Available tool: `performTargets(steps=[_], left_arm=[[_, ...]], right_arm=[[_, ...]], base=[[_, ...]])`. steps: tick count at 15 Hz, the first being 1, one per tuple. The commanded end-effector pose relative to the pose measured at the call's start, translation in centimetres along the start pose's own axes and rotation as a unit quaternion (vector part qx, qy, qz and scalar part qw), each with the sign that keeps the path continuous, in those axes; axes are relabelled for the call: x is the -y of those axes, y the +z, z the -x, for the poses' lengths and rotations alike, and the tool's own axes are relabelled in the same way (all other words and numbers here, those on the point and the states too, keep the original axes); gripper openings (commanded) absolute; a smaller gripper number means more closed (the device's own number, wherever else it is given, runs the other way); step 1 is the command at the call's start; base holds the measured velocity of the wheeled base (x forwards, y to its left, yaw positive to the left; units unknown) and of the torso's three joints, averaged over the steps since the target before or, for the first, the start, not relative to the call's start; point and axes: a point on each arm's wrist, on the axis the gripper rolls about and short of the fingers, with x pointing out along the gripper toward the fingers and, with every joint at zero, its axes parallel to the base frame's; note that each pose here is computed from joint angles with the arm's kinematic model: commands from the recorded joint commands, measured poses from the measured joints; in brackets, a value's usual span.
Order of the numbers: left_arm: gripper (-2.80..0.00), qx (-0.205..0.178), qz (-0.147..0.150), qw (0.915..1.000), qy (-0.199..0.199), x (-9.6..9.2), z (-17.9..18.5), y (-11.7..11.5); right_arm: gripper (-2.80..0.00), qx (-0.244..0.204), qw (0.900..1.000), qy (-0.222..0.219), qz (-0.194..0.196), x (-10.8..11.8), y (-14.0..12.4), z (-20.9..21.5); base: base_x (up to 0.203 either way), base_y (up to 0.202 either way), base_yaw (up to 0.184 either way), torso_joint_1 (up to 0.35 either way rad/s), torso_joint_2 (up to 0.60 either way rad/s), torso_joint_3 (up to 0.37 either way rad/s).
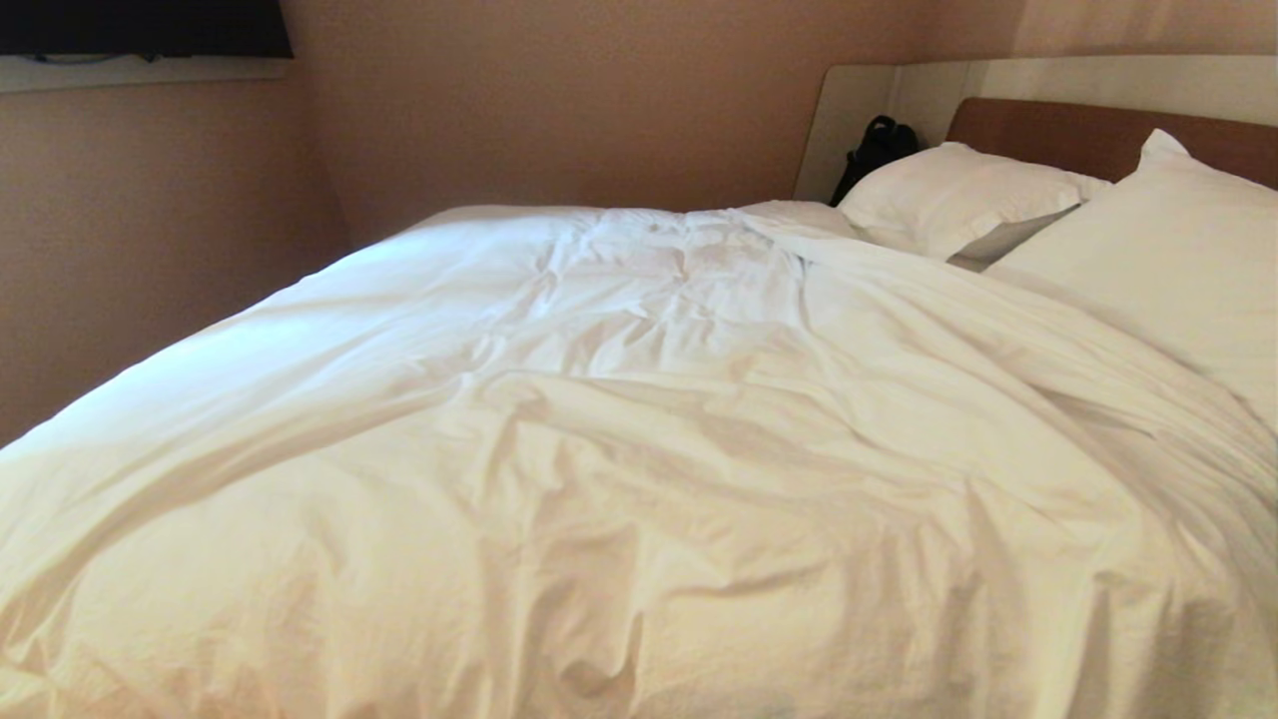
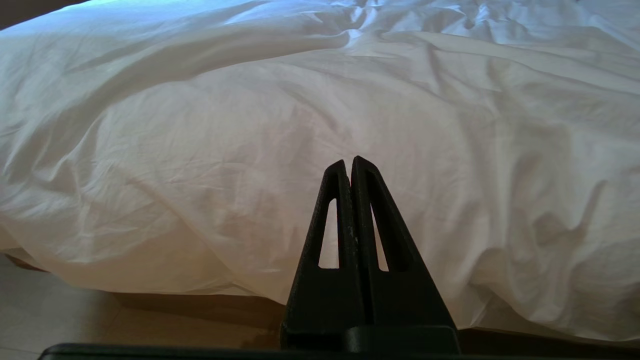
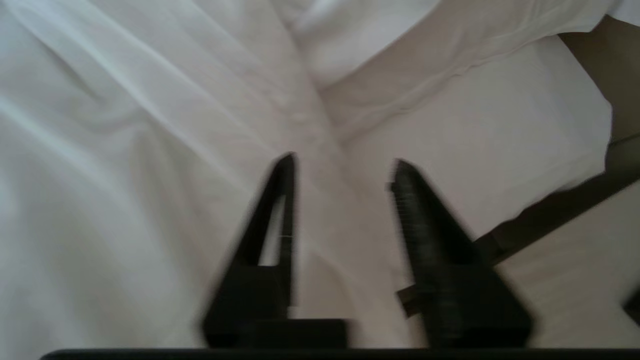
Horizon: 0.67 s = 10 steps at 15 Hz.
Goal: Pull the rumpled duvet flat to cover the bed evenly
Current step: Flatten the corners of the folded blanket
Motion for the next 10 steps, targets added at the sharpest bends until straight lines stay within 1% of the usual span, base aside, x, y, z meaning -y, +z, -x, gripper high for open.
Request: performTargets(steps=[1,3,5,10], left_arm=[[-2.80,-0.001,0.000,1.0000,0.000,0.0,0.0,0.0],[-2.80,0.000,0.000,1.0000,0.000,0.0,0.0,0.0],[-2.80,0.000,0.000,1.0000,0.000,0.0,0.0,0.0],[-2.80,0.000,0.000,1.0000,0.000,0.0,0.0,0.0]], right_arm=[[0.00,0.015,0.997,0.074,0.016,1.4,-1.3,-1.5],[0.00,0.033,0.993,0.110,0.028,3.4,-2.4,-2.3],[0.00,0.043,0.987,0.153,0.035,4.4,-3.5,-3.1],[0.00,0.052,0.977,0.205,0.028,4.4,-4.2,-3.8]], base=[[0.000,0.000,0.000,0.000,0.00,0.000],[0.000,0.000,0.000,0.000,0.00,0.000],[0.000,0.000,0.000,0.000,0.00,0.000],[0.000,0.000,0.000,0.000,0.00,0.000]])
